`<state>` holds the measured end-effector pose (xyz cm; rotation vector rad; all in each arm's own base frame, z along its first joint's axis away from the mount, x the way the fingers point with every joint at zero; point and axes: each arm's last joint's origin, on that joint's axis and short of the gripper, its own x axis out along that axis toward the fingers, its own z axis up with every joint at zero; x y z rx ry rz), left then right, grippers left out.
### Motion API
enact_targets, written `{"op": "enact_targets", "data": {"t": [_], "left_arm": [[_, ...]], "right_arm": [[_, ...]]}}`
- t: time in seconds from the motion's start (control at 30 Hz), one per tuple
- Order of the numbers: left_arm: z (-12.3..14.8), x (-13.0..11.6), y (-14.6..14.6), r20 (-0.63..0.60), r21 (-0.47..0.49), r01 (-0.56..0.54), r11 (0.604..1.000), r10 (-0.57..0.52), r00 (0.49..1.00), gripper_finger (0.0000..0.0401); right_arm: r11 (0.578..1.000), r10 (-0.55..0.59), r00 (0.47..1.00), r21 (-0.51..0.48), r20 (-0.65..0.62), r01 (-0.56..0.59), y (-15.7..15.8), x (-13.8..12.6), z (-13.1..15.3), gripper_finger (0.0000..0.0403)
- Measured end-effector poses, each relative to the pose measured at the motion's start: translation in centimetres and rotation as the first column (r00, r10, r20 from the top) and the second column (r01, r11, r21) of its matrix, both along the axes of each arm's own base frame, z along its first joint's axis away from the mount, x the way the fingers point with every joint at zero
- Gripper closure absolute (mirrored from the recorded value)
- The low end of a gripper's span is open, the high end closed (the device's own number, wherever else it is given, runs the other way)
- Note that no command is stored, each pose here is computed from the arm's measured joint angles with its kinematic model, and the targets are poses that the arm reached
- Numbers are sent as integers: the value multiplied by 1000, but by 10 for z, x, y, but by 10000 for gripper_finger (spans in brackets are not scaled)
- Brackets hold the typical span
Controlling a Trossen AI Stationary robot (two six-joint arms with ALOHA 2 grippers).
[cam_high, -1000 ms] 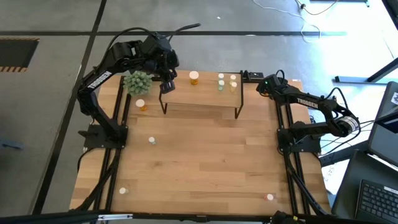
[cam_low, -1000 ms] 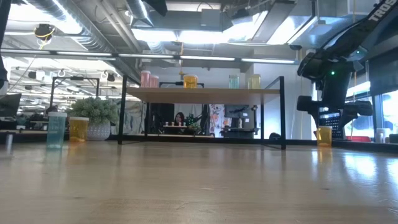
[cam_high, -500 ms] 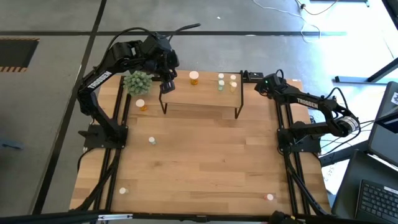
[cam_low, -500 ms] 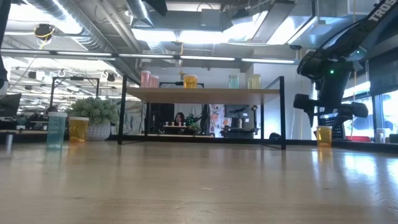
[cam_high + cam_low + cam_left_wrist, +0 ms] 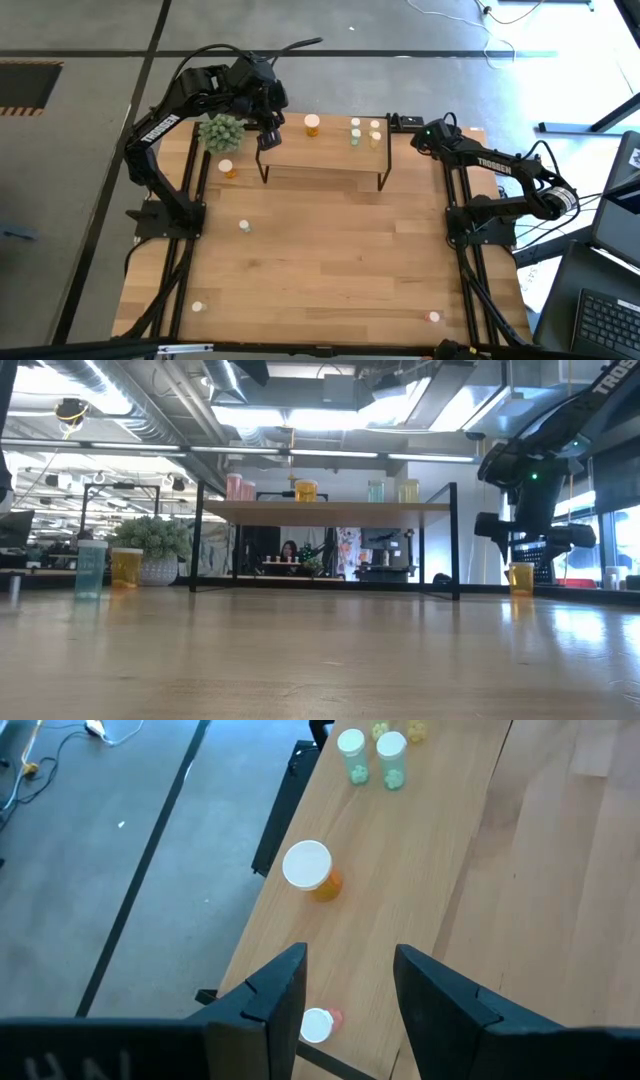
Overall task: Pick and place medicine bottles onto shelf by color
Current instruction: Put the right orange medicine bottle on the shelf, aligned with the other orange medicine bottle
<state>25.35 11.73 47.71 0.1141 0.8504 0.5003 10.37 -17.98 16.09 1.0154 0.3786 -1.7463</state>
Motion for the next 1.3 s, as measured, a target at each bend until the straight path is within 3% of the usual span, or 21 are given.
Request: {"op": "enact_targets", "data": {"t": [0.5,1.03,1.3], "left_arm": [[0,0,0,0,0,0,1000,0,1000,254],[0,0,0,0,0,1,1000,-1,1000,254],[0,0,0,0,0,0,1000,0,1000,254]], "right_arm": [[1000,-20,998,11,-67,21,-2,-1,-7,62],[989,-142,989,-36,47,144,-6,2,-8,60],[991,-131,991,-21,18,132,-6,2,-10,78]]}}
